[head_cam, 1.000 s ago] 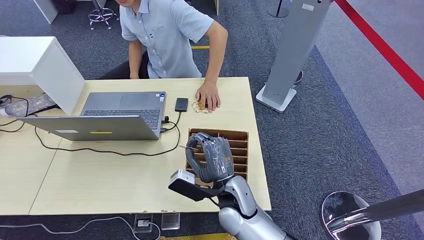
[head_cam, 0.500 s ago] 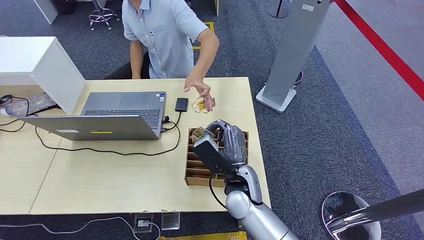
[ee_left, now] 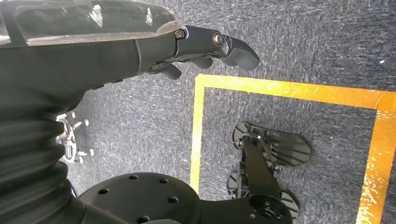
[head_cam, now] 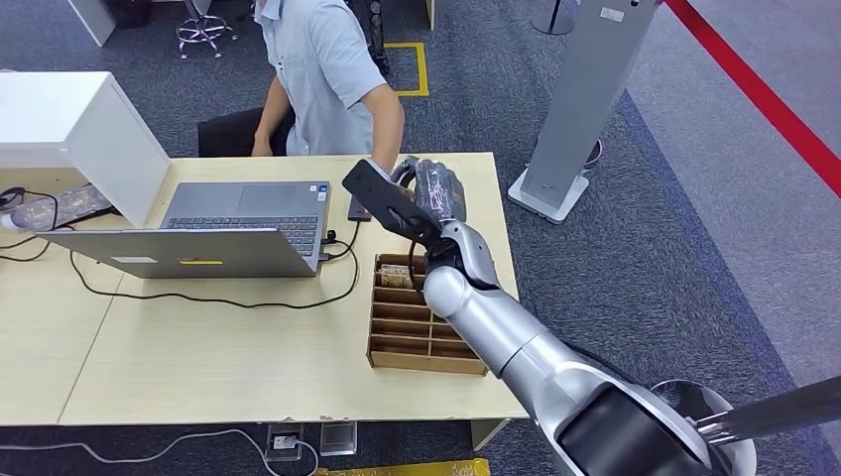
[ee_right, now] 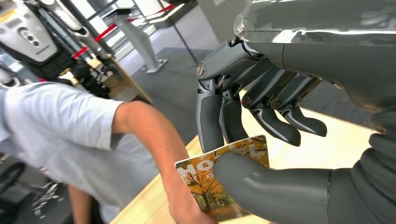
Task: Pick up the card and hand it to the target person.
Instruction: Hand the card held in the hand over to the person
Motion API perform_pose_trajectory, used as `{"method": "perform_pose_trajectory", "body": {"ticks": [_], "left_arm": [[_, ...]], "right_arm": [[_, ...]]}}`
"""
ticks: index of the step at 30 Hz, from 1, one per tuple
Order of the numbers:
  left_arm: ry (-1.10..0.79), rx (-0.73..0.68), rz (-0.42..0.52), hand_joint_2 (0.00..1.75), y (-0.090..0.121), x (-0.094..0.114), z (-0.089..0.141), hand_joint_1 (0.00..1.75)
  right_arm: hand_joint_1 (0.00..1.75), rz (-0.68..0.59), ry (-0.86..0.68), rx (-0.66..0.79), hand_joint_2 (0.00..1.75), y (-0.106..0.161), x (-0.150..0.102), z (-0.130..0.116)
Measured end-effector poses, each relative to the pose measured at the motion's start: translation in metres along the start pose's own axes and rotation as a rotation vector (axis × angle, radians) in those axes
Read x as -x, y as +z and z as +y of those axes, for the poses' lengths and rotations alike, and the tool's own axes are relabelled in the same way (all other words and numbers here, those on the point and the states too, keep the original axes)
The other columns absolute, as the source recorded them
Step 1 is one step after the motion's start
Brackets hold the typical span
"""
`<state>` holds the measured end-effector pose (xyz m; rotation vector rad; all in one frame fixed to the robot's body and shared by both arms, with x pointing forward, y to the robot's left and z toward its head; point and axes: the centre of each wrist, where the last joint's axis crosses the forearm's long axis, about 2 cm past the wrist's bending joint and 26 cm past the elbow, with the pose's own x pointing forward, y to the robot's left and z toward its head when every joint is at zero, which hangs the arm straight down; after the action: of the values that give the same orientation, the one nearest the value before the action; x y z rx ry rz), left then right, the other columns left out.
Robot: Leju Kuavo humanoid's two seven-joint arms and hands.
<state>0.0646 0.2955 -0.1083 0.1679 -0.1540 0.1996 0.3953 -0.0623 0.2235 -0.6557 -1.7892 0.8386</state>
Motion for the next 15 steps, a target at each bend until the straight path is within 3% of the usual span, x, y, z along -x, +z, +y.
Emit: {"method": "perform_pose_trajectory", "body": {"ticks": [2, 6, 15], "left_arm": [[-0.005, 0.003, -0.001, 1.75, 0.000, 0.000, 0.000, 0.00], [-0.023, 0.016, -0.007, 1.75, 0.000, 0.000, 0.000, 0.00], [-0.033, 0.028, -0.024, 1.75, 0.000, 0.000, 0.001, 0.00]], "right_arm": [[1.75, 0.019, 0.043, -0.009, 1.75, -0.004, 0.002, -0.001], [0.00, 0.046, 0.109, -0.032, 1.75, -0.006, 0.007, 0.003], [0.00, 0.037, 0.094, -0.043, 1.75, -0.003, 0.021, 0.009]]}}
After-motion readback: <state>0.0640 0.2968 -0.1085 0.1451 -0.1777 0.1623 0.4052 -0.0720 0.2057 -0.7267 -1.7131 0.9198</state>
